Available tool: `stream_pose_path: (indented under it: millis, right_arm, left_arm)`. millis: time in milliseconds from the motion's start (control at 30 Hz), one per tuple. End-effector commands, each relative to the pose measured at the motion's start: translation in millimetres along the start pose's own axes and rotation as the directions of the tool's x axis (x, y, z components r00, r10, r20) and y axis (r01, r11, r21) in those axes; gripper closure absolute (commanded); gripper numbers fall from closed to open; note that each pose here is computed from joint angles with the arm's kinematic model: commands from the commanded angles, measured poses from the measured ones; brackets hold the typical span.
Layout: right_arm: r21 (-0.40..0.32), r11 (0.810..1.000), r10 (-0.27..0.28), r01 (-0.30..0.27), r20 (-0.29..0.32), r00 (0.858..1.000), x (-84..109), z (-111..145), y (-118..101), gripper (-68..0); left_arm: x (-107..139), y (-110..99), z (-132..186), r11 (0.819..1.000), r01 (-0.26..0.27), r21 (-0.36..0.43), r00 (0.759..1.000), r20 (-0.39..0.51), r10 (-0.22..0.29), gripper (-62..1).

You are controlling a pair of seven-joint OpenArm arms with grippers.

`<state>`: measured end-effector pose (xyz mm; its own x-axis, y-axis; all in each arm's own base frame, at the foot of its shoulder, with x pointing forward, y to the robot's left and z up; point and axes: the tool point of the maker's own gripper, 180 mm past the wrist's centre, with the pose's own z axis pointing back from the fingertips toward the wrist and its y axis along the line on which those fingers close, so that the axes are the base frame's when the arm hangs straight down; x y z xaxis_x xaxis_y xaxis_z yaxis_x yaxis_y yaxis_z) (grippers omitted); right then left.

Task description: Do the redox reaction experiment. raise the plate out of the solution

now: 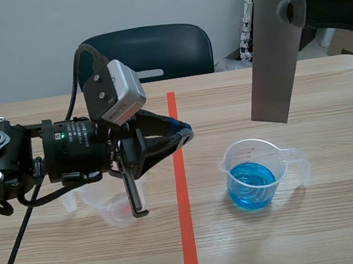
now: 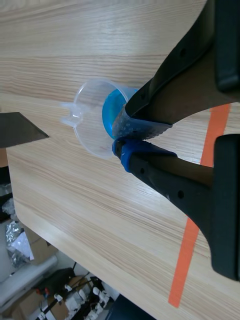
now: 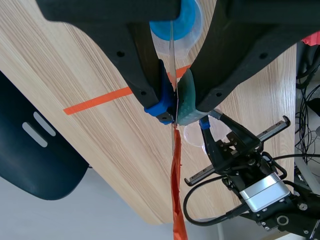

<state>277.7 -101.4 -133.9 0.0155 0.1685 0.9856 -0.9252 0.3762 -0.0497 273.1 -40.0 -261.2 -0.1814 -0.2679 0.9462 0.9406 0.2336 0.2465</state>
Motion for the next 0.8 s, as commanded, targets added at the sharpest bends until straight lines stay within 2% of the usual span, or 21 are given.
stream_pose_path:
  millis: [0, 267, 767]
  right_arm:
    - [0.0, 1.0, 0.031, -0.031, 0.034, 0.999, 16.9, 1.7, -2.7, -0.6]
    - [0.0, 1.0, 0.031, -0.031, 0.037, 0.999, 17.5, 1.7, -2.7, -0.6]
    - [0.001, 1.0, 0.031, -0.031, 0.042, 0.999, 18.5, 1.4, -2.2, -0.6]
  left_arm:
    - [9.0, 1.0, -2.4, 1.0, 0.001, 0.001, 1.0, 0.028, -0.001, -2.1]
    - [5.9, -7.6, -5.4, 0.999, -0.01, -0.037, 1.0, 0.01, 0.01, -2.1]
    - [5.9, -11.0, -5.2, 0.998, -0.014, -0.056, 1.0, 0.009, 0.014, -2.1]
